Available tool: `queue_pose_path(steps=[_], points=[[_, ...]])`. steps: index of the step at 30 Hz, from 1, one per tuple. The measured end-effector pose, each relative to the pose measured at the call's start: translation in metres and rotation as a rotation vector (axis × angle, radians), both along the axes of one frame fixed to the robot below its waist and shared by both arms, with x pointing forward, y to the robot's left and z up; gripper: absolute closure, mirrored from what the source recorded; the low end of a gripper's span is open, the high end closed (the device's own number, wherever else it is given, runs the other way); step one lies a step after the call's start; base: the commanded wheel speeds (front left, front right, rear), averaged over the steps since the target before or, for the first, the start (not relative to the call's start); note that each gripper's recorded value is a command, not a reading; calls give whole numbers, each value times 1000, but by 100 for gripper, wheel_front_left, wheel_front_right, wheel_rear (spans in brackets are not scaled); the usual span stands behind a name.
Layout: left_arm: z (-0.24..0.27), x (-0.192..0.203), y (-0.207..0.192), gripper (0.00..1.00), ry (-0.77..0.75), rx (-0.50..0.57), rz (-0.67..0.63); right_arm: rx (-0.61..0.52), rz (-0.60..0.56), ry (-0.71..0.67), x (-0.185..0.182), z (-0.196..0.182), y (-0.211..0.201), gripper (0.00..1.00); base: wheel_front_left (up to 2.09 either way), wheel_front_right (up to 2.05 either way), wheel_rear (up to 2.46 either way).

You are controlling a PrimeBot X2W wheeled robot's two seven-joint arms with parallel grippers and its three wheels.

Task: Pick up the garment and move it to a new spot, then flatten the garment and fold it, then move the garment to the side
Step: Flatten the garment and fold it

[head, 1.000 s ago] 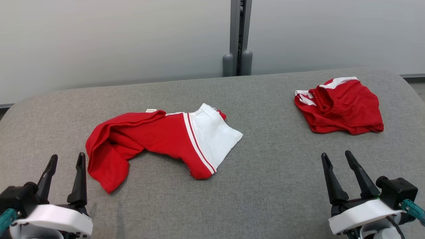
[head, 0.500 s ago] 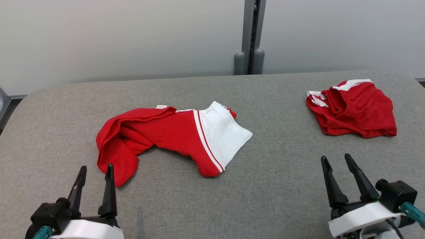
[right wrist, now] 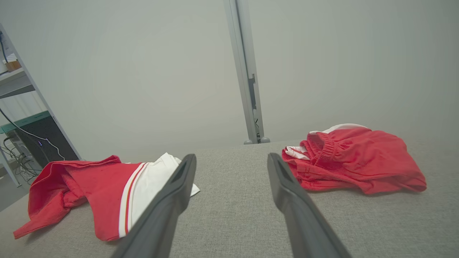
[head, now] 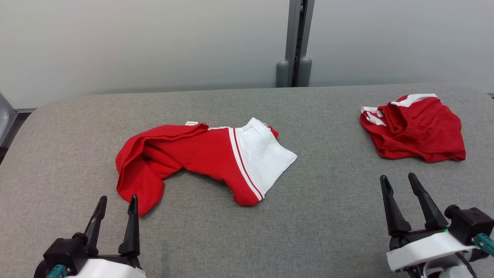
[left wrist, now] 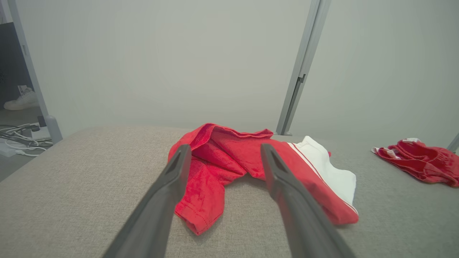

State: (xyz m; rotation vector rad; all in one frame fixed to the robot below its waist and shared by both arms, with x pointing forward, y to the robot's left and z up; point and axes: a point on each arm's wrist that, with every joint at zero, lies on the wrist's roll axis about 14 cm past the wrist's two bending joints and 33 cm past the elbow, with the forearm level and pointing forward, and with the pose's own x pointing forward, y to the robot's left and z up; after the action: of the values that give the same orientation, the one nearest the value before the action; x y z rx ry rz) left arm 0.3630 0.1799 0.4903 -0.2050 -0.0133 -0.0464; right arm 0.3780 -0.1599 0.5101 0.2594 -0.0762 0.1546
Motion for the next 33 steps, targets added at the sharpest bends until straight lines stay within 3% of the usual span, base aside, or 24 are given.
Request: queue_pose_path(steps=[11, 21, 26, 33], points=[[-4, -4, 6, 0, 2, -11, 23, 0, 46, 10, 3, -3, 16, 0, 0, 0, 0], [-10, -16, 20, 0, 16, -26, 77, -80, 346, 44, 20, -10, 102, 0, 0, 0, 0], [-10, -22, 30, 0, 14, -41, 120, -132, 518, 132, 19, -29, 154, 0, 0, 0, 0], [-14, -35, 51, 0, 25, -53, 193, -202, 663, 231, 22, -54, 200, 0, 0, 0, 0]])
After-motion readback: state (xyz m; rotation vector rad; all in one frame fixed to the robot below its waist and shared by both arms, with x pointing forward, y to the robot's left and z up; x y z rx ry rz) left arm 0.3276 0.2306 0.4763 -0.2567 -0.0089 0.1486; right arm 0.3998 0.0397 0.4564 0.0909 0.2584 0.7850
